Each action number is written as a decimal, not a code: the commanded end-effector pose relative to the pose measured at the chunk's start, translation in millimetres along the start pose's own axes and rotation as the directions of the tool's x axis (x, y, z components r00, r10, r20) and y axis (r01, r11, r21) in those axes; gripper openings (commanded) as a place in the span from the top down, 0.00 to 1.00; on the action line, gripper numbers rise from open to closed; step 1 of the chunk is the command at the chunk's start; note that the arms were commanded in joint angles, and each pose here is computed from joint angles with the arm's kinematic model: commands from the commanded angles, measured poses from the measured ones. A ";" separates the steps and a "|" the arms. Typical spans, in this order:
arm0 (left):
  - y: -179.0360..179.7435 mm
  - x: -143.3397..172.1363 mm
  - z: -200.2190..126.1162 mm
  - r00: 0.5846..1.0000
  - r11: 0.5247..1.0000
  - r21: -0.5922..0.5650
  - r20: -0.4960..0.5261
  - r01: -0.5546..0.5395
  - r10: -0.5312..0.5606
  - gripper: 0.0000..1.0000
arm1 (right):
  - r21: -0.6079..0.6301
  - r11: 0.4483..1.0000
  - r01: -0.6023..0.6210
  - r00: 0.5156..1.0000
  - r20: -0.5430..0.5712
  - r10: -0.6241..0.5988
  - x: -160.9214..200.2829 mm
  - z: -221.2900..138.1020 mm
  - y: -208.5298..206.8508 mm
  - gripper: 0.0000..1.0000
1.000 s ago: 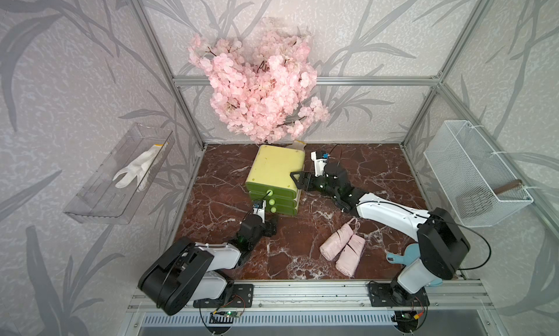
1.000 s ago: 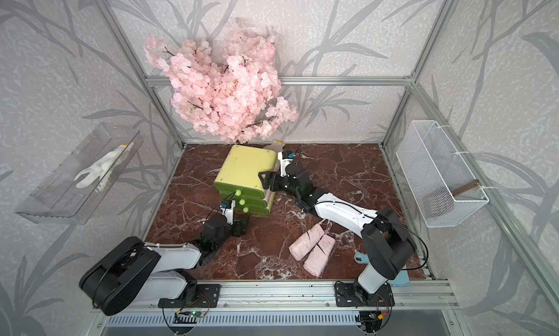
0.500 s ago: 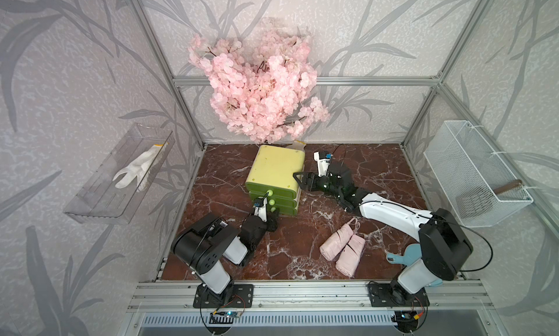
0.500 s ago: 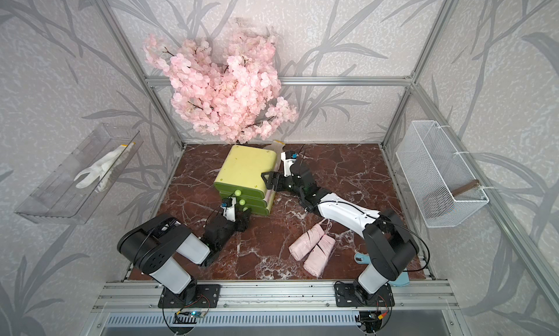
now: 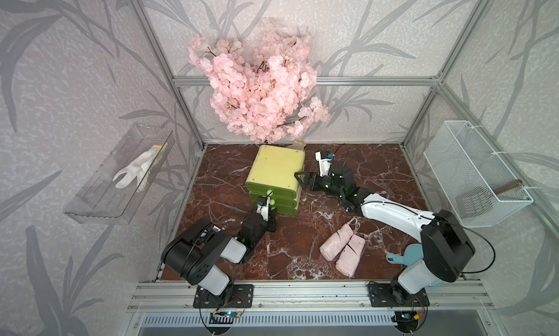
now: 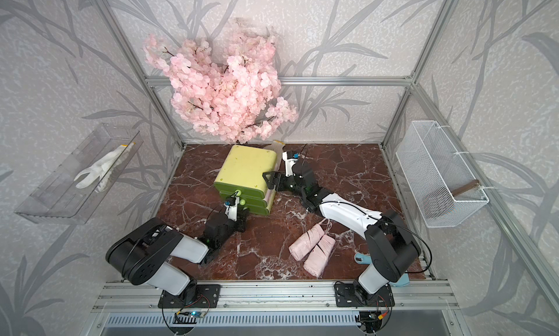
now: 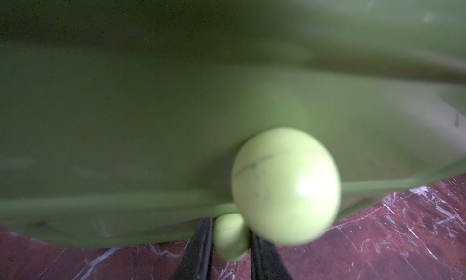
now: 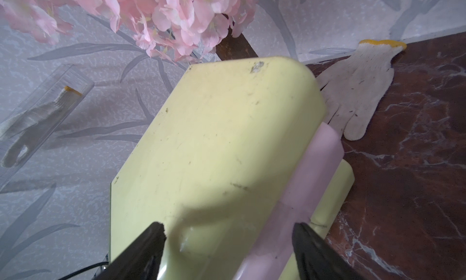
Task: Place the umbrella in the drawer by color
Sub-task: Adjust the storage box at the center of the board.
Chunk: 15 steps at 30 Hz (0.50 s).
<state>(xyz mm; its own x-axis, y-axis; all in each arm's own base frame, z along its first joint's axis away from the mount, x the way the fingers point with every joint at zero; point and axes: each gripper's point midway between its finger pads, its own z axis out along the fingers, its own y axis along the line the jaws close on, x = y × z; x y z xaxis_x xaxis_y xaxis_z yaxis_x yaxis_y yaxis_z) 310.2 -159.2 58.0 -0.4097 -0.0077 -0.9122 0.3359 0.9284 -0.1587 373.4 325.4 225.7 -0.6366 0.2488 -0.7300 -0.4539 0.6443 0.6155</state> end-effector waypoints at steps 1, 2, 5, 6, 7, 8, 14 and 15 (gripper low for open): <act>-38.1 -22.3 -3.6 0.997 0.986 0.149 0.045 -0.069 0.063 0.98 | -0.002 1.000 0.010 1.000 0.022 -0.010 -7.2 -10.5 1.6 0.17; -45.3 -23.1 -5.6 0.996 0.982 0.168 0.043 -0.084 0.078 1.00 | 0.000 1.000 0.010 1.000 0.024 -0.010 -7.8 -11.4 0.9 0.17; -63.1 -27.7 -14.9 0.991 0.973 0.190 0.056 -0.131 0.123 1.00 | 0.006 1.000 0.009 0.999 0.032 -0.009 -9.9 -14.0 -1.4 0.17; -68.2 -28.9 -18.8 0.990 0.971 0.194 0.059 -0.140 0.131 1.00 | 0.010 1.000 0.009 0.999 0.033 -0.009 -10.2 -15.0 -2.5 0.17; -72.0 -30.6 -22.2 0.989 0.969 0.197 0.063 -0.147 0.137 1.00 | 0.014 1.000 0.008 0.999 0.033 -0.008 -10.2 -15.9 -3.9 0.17; -75.7 -30.6 -26.1 0.987 0.968 0.199 0.063 -0.155 0.146 1.00 | 0.018 1.000 0.007 0.999 0.036 -0.008 -10.5 -16.8 -5.2 0.17; -77.4 -24.4 -43.6 0.990 0.975 0.172 0.020 -0.138 0.137 1.00 | 0.029 1.000 0.006 0.999 0.049 -0.007 -12.6 -22.8 -7.4 0.17; -76.2 -20.1 -47.0 0.991 0.976 0.167 0.008 -0.136 0.137 1.00 | 0.029 1.000 0.004 0.999 0.046 -0.006 -12.1 -23.1 -7.3 0.17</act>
<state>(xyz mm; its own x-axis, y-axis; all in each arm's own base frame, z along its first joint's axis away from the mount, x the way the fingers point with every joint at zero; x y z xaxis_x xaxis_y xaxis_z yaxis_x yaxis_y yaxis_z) 257.8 -221.3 116.3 -0.3109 0.0872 -0.9464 0.5599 0.8214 -0.1083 371.5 306.5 227.5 -0.6250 0.2685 -0.7330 -0.4330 0.6621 0.6116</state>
